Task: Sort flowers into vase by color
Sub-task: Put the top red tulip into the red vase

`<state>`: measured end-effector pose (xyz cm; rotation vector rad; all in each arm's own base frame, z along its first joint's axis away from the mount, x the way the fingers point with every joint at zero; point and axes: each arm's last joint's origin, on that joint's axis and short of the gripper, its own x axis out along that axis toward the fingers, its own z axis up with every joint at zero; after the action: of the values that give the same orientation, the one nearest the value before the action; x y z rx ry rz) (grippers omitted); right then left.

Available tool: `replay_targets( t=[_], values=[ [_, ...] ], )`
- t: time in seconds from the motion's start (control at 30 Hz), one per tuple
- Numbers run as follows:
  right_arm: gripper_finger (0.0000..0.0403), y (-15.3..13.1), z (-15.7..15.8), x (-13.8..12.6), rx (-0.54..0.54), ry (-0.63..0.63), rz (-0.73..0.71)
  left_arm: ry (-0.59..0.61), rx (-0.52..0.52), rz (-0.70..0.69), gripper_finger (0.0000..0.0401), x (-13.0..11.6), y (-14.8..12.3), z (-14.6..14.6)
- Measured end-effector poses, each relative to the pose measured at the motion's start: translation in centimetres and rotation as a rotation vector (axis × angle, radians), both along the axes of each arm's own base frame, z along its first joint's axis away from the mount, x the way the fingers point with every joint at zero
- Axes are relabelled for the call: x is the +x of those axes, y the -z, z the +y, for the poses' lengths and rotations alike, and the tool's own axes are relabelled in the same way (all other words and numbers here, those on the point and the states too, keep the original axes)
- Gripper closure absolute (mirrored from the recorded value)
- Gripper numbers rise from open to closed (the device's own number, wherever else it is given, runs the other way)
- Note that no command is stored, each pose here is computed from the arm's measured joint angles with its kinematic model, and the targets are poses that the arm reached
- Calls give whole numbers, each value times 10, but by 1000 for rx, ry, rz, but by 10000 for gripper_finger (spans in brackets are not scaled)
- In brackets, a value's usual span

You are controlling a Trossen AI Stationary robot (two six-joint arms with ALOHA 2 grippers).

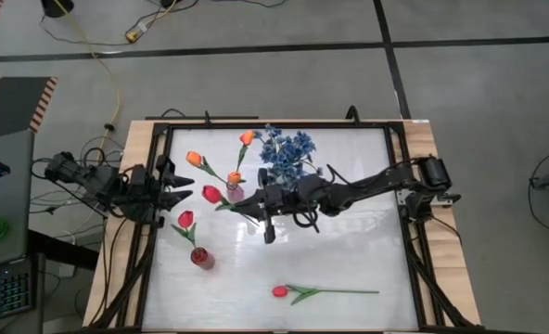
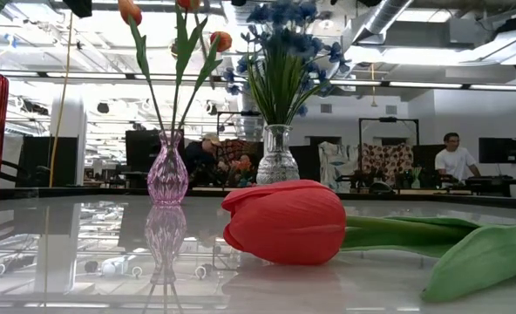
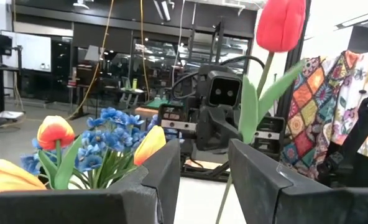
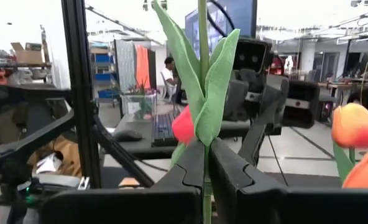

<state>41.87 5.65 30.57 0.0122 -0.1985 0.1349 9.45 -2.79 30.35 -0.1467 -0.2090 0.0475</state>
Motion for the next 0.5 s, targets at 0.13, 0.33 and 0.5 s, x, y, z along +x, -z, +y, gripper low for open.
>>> replay_targets(
  t=[0.13,0.33,0.5],
  values=[
    [365,-5,1,1,1,-2,-9,0,0,2,278,0,0,0],
    [365,-20,2,3,6,0,-37,24,3,-40,278,1,-4,-1],
    [365,-30,0,6,5,6,-31,76,25,-118,278,8,-11,-6]
  ],
)
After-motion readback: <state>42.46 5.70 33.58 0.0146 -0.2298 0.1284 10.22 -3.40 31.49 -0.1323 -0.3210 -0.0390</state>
